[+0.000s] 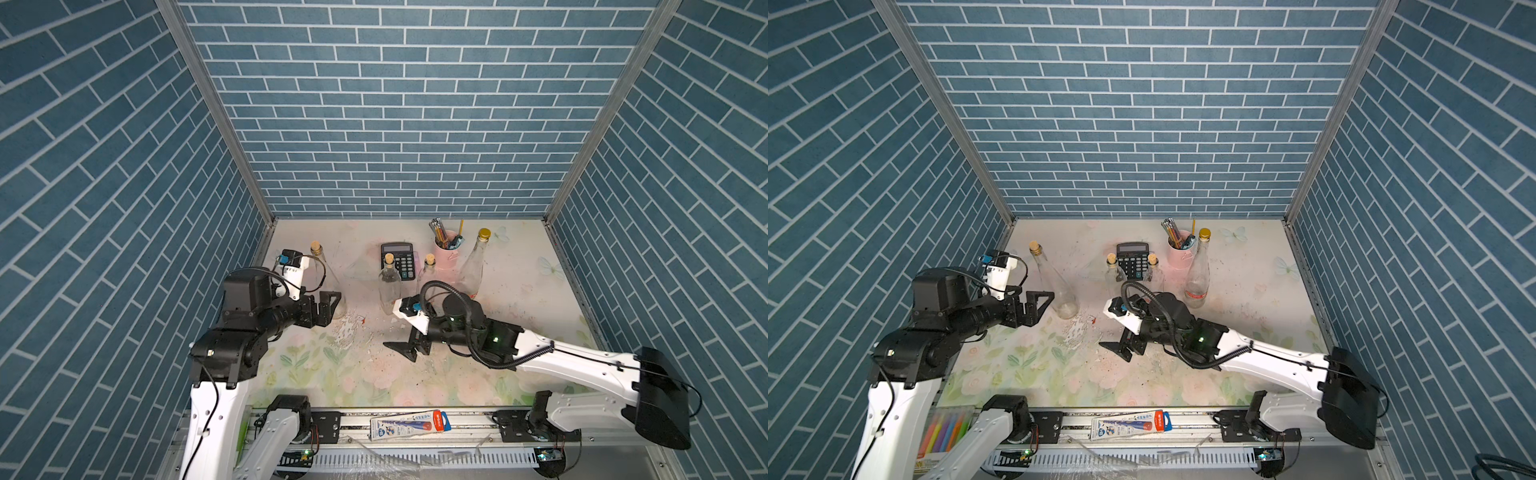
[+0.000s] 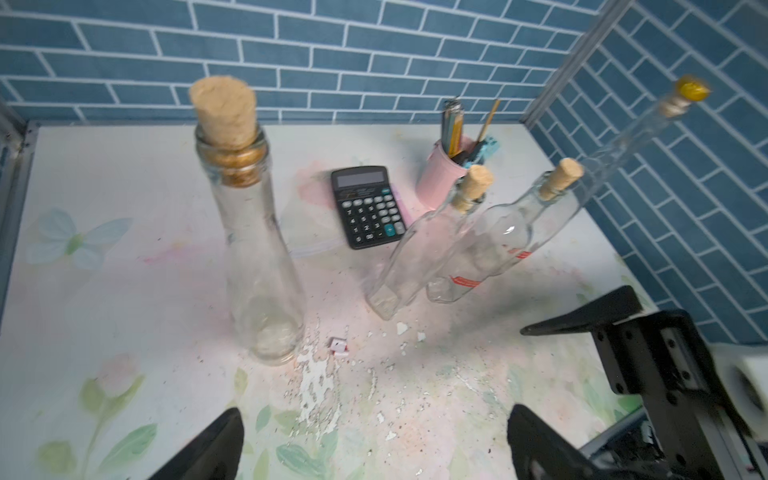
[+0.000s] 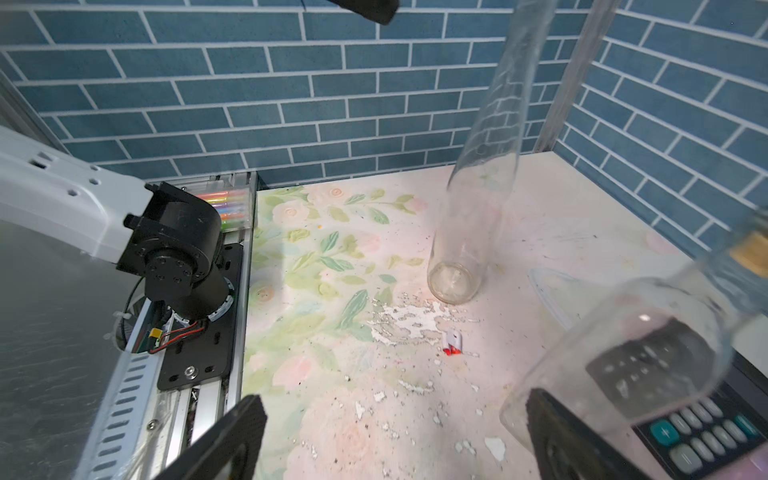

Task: Remove the label from the bottle
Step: Place the label at the center of the board, then pick up the bottle from the center of the board.

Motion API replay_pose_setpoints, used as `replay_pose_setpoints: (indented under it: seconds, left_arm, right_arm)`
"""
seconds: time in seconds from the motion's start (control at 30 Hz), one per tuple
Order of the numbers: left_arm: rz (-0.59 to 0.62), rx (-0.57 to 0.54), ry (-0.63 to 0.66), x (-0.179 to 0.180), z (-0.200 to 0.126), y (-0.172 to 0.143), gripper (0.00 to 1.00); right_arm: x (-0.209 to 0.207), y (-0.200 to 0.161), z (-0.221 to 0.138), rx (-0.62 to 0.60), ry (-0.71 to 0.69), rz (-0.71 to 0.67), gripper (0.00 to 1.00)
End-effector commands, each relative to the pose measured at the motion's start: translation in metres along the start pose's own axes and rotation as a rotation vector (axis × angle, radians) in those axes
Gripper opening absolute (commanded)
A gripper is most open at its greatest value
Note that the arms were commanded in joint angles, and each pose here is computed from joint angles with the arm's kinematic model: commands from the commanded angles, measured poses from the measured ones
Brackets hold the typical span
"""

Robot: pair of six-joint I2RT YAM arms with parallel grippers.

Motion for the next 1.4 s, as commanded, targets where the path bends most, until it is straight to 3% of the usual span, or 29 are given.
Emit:
replay_pose_setpoints:
  seconds: [0.0,0.23,0.53,0.67,0.87,1.13,1.37]
  left_arm:
    - [0.054,-0.064,-0.190,-0.021,-0.003,0.012,1.00]
    - [0.112,-0.079,-0.287,-0.037,0.017,0.025,0.99]
    - [0.215,-0.073,-0.319,-0.060,0.070,0.044,1.00]
    - [0.186,-0.116,-0.288,-0.054,0.106,0.051,1.00]
    - [0.188,-0.092,-0.282,-0.052,0.146,0.053,1.00]
    - [0.195,-0.061,-0.238,-0.044,0.181,0.040,0.94]
    - [0.232,-0.066,-0.256,-0.056,0.206,0.032,0.89]
  right_arm:
    - [-0.008,-0.020,-0.025,0.062,-0.068,0.161,0.99]
    - [-0.031,-0.042,-0.047,0.061,-0.261,0.298,0.98]
    - [-0.045,-0.048,-0.035,0.156,-0.351,0.368,0.97]
    - [-0.047,-0.051,-0.030,0.165,-0.348,0.350,0.96]
    - [-0.051,-0.056,-0.030,0.200,-0.371,0.322,0.94]
    - [-0.044,-0.054,-0.043,0.118,-0.337,0.261,0.95]
    - [-0.043,-0.055,-0.043,0.140,-0.334,0.235,0.95]
Point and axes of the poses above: each gripper's point midway between its finger pads, its own z axis out along the fingers, its own x axis along the line the jaws close on, y = z × x, the point moved 7 cm from there along -z, back along the fingers, and after that the axes turned 5 degrees about z, right-handed, at the moved point
